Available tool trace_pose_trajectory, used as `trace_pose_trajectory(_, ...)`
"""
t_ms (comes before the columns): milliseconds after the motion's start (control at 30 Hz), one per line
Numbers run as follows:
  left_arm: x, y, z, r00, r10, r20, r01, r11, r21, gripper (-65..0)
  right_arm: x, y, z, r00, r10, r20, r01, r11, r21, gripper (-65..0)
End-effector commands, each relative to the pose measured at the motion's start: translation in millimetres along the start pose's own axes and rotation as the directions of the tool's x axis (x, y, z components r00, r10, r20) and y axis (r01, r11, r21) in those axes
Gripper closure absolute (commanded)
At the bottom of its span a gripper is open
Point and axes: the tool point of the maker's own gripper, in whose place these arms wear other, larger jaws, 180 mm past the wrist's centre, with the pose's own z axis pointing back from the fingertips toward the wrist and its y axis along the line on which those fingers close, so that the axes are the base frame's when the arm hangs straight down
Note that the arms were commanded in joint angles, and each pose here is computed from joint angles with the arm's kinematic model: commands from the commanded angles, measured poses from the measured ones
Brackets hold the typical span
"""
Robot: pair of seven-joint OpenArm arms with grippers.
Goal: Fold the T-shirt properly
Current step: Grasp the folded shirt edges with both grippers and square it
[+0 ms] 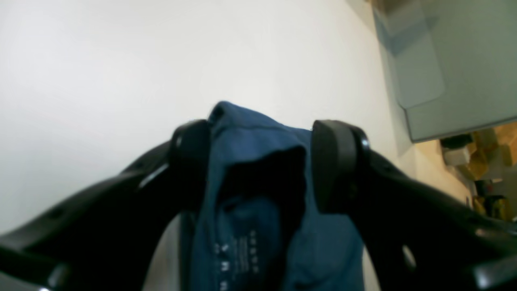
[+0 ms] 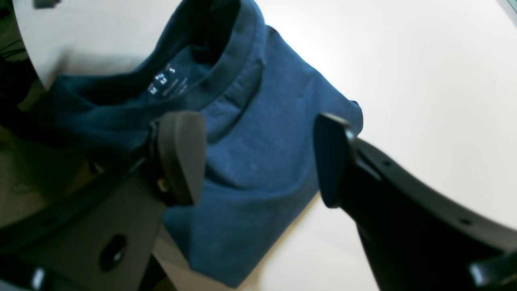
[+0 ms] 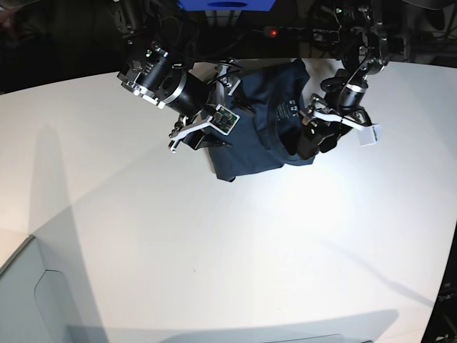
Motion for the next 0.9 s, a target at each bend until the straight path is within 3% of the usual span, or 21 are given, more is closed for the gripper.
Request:
trace_pose_trajectory(0,6,-2,0,1.000,-0.001,0.020,0.002,1.000,-0.014,-37.9,15,1,2,0.998,0.003,0.060,-0.003,1.000,0.008,-37.7)
trace_pose_trajectory(100,0,7,-1,1.000,0.006,0.004,-0.006,1.000,0.006,-34.2,14,1,2,0.998,0.005,0.058,-0.005,1.000,0.007,-37.7)
trace_pose_trajectory(233,6,16,-11,1.000,-0.009,0.002,0.009,1.000,0.016,-13.6,11,2,0,0.999,-0.001,0.050,0.000,1.000,0.013,-37.7)
trace_pose_trajectory(433,12,23,-23,1.000,0.002,0.012,-0.002,1.000,0.026,0.0,5,5,-4,0.999,-0.012,0.033,0.012,1.000,0.027,-37.7)
trace_pose_trajectory(767,13,32,-19,1.000,-0.020,-0.001,0.020,0.999,0.045,0.0,-11,10,-19,0.999,-0.044,-0.004,0.044,0.997,0.064,-37.5)
trace_pose_trajectory(867,17,35,-18,0.999,-0.043,-0.006,0.043,0.998,0.048,0.0,-24,9,-30,0.998,-0.055,-0.040,0.058,0.994,0.088,-34.0)
